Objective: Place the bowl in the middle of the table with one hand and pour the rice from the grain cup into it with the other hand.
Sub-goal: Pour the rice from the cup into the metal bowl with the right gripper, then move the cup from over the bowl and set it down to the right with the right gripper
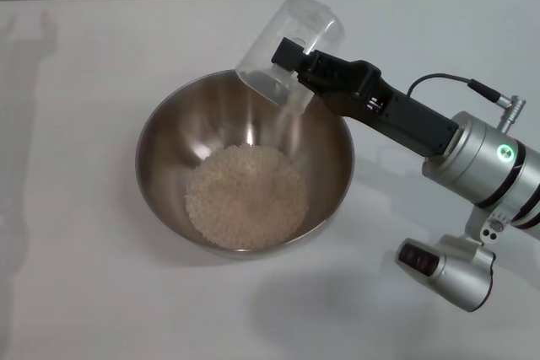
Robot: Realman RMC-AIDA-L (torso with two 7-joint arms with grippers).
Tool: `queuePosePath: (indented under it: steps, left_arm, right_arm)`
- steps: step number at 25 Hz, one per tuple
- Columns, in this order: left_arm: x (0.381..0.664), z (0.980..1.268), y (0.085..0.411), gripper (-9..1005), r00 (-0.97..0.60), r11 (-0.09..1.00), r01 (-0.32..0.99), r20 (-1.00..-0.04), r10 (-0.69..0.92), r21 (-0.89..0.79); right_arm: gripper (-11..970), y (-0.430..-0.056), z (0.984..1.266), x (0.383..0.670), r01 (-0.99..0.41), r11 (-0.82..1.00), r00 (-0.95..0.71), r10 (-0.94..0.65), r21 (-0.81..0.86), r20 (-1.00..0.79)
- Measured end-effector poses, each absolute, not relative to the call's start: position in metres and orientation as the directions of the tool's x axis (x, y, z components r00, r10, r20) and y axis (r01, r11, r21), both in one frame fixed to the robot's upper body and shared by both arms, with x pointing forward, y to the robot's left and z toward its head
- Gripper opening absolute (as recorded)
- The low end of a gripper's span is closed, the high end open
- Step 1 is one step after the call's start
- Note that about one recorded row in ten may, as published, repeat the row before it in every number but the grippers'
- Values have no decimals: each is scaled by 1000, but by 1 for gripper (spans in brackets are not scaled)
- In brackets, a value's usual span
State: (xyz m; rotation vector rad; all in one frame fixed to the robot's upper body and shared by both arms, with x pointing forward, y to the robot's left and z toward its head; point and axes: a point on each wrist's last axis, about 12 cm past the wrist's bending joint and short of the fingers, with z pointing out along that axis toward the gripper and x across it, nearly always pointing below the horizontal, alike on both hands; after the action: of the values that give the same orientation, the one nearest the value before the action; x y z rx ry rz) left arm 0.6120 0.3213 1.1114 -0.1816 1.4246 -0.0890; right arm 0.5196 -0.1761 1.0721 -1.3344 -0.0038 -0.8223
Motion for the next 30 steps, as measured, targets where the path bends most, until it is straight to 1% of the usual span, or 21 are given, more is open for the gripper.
queuePosePath:
  steps: [9, 20, 25, 26, 27, 28, 29, 30]
  left_arm:
    - [612, 1113, 321, 504, 152, 983, -46, -974, -170, -179]
    - [613, 1116, 321, 503, 161, 983, -42, -972, -171, -180]
    - [613, 1116, 320, 503, 161, 983, -39, -972, -171, -179]
    - [612, 1116, 320, 503, 162, 983, -39, -972, -171, -179]
    - [612, 1116, 320, 503, 162, 983, -39, -972, -171, -179]
    - [612, 1116, 320, 503, 162, 983, -39, -972, -171, -179]
    - [612, 1116, 320, 503, 162, 983, -39, -972, -171, -179]
    - [612, 1117, 320, 503, 163, 983, -39, -972, -171, -180]
  right_arm:
    - [16, -176, 1071, 518, 522, 2, 728, -522, -853, 444]
    - [16, -173, 1069, 512, 442, 79, 759, -564, -894, 325]
    - [16, -173, 1067, 508, 365, 134, 781, -582, -921, 225]
    - [17, -172, 1067, 509, 320, 173, 781, -605, -931, 156]
    - [17, -172, 1067, 509, 320, 173, 781, -605, -931, 156]
    - [17, -173, 1068, 510, 278, 224, 771, -632, -934, 78]
    - [17, -173, 1068, 510, 278, 224, 771, -632, -934, 78]
    - [17, -173, 1069, 511, 258, 254, 763, -645, -932, 35]
